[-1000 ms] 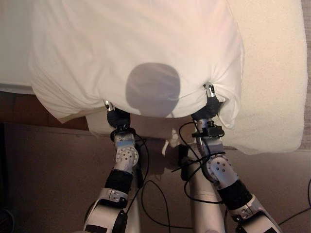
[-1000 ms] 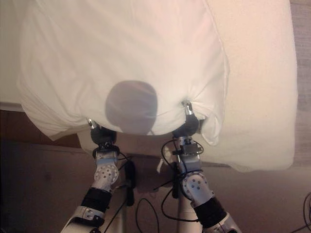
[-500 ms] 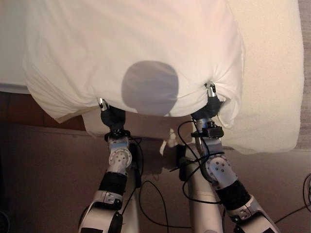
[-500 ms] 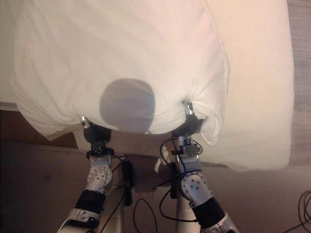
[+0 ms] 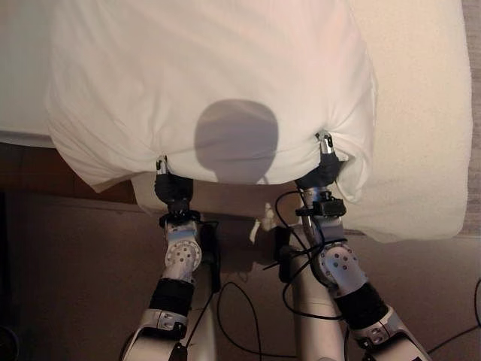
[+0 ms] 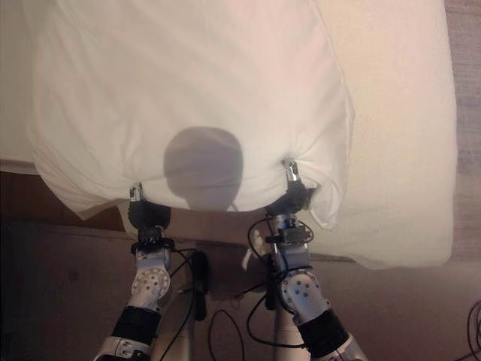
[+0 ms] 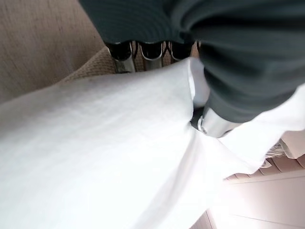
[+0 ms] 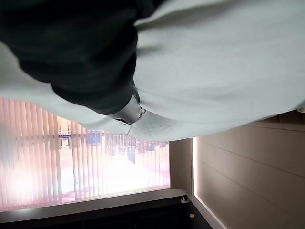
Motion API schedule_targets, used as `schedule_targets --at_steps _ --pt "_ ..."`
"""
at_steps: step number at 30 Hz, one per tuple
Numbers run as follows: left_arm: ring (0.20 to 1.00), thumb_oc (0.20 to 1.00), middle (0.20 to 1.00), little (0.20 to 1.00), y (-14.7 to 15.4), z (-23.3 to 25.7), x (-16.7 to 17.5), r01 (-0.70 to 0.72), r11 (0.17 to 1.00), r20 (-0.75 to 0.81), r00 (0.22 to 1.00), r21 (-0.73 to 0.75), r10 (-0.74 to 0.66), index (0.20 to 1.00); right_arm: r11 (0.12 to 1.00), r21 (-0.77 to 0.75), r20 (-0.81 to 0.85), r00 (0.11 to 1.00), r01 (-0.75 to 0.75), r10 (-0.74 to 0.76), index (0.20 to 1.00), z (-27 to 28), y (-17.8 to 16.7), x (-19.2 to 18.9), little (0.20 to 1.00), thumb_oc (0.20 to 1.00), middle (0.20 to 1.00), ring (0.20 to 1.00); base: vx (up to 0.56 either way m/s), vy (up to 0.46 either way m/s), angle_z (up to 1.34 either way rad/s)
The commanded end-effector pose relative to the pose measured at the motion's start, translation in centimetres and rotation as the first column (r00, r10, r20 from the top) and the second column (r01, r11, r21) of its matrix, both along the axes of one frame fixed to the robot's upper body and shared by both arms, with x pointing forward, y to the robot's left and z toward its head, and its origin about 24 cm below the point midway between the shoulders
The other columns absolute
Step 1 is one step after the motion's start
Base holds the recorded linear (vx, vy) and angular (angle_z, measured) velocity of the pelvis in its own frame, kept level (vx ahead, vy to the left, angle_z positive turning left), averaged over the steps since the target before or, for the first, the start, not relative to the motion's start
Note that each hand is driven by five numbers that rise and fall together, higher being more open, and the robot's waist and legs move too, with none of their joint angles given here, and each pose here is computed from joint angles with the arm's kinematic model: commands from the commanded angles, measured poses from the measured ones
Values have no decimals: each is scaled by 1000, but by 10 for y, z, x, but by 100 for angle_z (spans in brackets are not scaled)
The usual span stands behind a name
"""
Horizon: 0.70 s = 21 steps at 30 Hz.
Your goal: Make the bed
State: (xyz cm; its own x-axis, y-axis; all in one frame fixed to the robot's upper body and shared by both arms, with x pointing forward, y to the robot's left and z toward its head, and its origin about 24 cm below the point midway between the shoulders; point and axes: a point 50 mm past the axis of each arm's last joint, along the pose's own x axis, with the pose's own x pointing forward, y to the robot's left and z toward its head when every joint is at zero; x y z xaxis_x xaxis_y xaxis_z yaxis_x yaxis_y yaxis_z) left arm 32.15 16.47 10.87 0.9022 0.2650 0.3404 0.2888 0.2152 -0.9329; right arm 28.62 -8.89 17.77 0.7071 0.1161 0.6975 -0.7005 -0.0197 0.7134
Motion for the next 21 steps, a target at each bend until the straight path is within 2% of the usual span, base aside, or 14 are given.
schedule_targets --at_steps 1,5,13,18,21 --pt "200 200 200 200 13 16 -4 -69 993 73 995 97 63 200 994 95 319 944 57 -85 200 38 -20 -36 200 200 200 200 -4 -42 3" --pt "200 200 200 200 17 18 -7 -90 991 76 994 102 82 200 993 93 301 949 75 -99 200 36 -23 -34 200 200 200 200 -2 -103 5" --pt "200 200 200 200 43 18 -30 -249 965 78 967 80 243 200 979 51 175 963 197 -203 200 11 -50 -19 200 200 200 200 -6 -63 6" --pt "200 200 200 200 52 29 -37 -301 948 128 949 106 287 200 969 31 93 965 245 -247 200 -3 -60 -11 200 200 200 200 49 254 -11" --pt "200 200 200 200 62 32 -39 -320 936 143 943 148 300 200 966 -5 35 966 258 -257 200 -17 -67 -10 200 200 200 200 73 571 -3"
